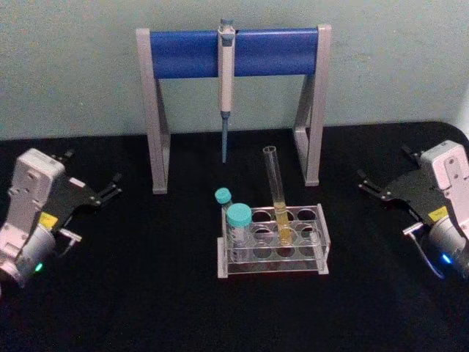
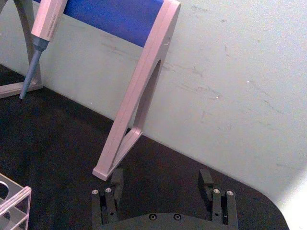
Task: Pick up the test tube from the test tube rack, shake it, then place it back into the test tube rack.
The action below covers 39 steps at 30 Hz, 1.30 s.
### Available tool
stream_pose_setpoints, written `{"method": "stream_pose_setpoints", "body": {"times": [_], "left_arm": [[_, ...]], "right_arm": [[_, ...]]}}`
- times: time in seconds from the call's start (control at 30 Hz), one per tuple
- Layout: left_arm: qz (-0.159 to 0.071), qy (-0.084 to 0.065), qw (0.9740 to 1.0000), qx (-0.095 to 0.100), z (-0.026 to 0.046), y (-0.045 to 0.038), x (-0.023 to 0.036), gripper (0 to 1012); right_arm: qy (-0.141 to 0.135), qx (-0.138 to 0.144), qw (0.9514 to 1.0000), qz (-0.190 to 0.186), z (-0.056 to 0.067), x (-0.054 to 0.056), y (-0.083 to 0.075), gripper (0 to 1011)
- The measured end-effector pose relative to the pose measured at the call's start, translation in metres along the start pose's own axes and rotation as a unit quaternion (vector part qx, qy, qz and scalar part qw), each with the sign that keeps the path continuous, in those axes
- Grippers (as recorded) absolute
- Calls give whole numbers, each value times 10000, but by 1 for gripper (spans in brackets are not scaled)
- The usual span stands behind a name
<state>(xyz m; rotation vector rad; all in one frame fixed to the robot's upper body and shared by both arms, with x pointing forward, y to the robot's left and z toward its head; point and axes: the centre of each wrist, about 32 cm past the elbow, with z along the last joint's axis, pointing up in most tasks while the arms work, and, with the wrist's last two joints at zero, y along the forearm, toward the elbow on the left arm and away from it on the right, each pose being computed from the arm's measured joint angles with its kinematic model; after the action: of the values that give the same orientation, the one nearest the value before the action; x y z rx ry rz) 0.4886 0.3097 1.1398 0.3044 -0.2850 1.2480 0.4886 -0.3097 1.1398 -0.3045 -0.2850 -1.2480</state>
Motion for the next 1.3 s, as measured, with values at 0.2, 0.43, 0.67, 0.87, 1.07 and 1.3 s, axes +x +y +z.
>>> {"method": "stream_pose_setpoints", "body": {"times": [0.2, 0.43, 0.67, 0.87, 1.07, 1.3], "left_arm": [[0, 0, 10000, 0, 0, 0, 0, 1001], [0, 0, 10000, 0, 0, 0, 0, 1001], [0, 0, 10000, 0, 0, 0, 0, 1001], [0, 0, 10000, 0, 0, 0, 0, 1001], [0, 0, 10000, 0, 0, 0, 0, 1001], [0, 0, 10000, 0, 0, 0, 0, 1001]], "right_arm": [[0, 0, 10000, 0, 0, 0, 0, 1000], [9, 28, 10000, -32, 10, 10, -5, 1000], [169, 238, 9996, -68, 47, 38, -21, 1000], [355, 592, 9975, 146, 123, 74, -67, 1000], [474, 886, 9933, 574, 228, 89, -123, 1000], [504, 1049, 9877, 1043, 324, 63, -167, 1000]]}}
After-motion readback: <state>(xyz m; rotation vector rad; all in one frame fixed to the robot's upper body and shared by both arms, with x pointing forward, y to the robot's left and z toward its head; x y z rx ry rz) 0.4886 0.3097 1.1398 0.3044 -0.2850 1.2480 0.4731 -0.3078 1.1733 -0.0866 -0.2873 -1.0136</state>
